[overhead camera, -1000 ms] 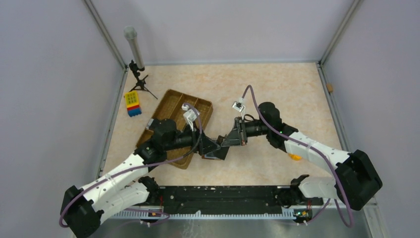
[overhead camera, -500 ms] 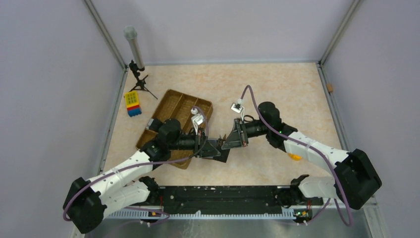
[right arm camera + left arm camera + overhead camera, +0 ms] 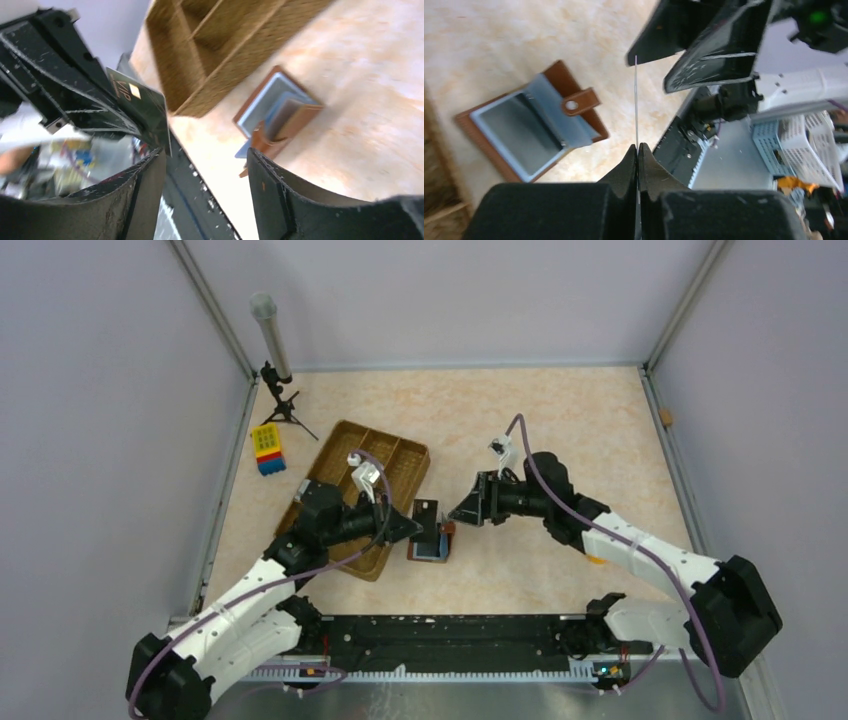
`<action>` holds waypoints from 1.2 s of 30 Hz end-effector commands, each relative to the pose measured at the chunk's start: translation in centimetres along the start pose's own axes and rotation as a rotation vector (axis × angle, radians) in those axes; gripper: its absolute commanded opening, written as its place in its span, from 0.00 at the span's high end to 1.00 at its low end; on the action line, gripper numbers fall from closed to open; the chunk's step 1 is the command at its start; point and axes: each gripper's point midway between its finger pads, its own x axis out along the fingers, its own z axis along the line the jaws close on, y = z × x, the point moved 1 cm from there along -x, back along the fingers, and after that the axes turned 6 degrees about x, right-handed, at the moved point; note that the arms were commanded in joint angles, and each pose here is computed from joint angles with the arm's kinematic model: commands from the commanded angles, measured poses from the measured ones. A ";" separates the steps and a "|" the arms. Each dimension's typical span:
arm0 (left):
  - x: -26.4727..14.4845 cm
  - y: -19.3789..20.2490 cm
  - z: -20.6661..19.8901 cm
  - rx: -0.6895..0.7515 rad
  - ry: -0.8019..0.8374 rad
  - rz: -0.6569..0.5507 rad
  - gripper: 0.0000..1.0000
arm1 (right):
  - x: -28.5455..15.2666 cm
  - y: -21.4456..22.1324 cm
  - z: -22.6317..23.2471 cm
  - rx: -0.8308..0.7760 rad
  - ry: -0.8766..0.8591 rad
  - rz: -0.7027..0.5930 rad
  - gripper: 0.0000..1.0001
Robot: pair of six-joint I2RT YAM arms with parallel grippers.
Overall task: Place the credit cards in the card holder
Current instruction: Insert the credit card into the card holder.
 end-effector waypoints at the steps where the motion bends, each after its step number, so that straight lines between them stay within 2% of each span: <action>1: -1.6 -0.9 3.9 -0.031 -0.178 -0.036 1.00 | -1.9 -2.8 -3.2 0.074 0.338 -0.250 0.39; 6: -3.4 -2.1 6.6 -0.072 -0.266 -0.072 1.00 | -1.4 -1.2 -4.8 0.147 0.534 -0.262 0.32; 8: -3.6 -2.6 6.6 -0.066 -0.257 -0.085 1.00 | -0.2 -0.2 -4.5 0.126 0.567 -0.227 0.31; 10: -3.7 -2.8 6.6 -0.059 -0.252 -0.090 1.00 | 1.2 0.2 -3.6 0.095 0.583 -0.216 0.24; 14: -3.9 -2.6 7.0 -0.060 -0.254 -0.084 1.00 | 3.5 0.8 -3.3 0.049 0.657 -0.186 0.24; 19: -3.8 -2.5 6.8 -0.065 -0.229 -0.081 1.00 | 5.3 1.8 -5.9 0.005 0.828 -0.140 0.24; 22: -3.7 -2.3 6.5 -0.059 -0.204 -0.072 1.00 | 5.5 2.2 -7.0 -0.014 0.897 -0.118 0.27; 26: -3.3 -1.7 6.1 -0.053 -0.163 -0.041 1.00 | 4.2 2.4 -7.7 -0.027 0.944 -0.118 0.37; 36: 0.5 1.1 3.7 -0.101 -0.089 0.002 1.00 | 2.3 4.7 -9.2 0.042 0.870 -0.078 0.57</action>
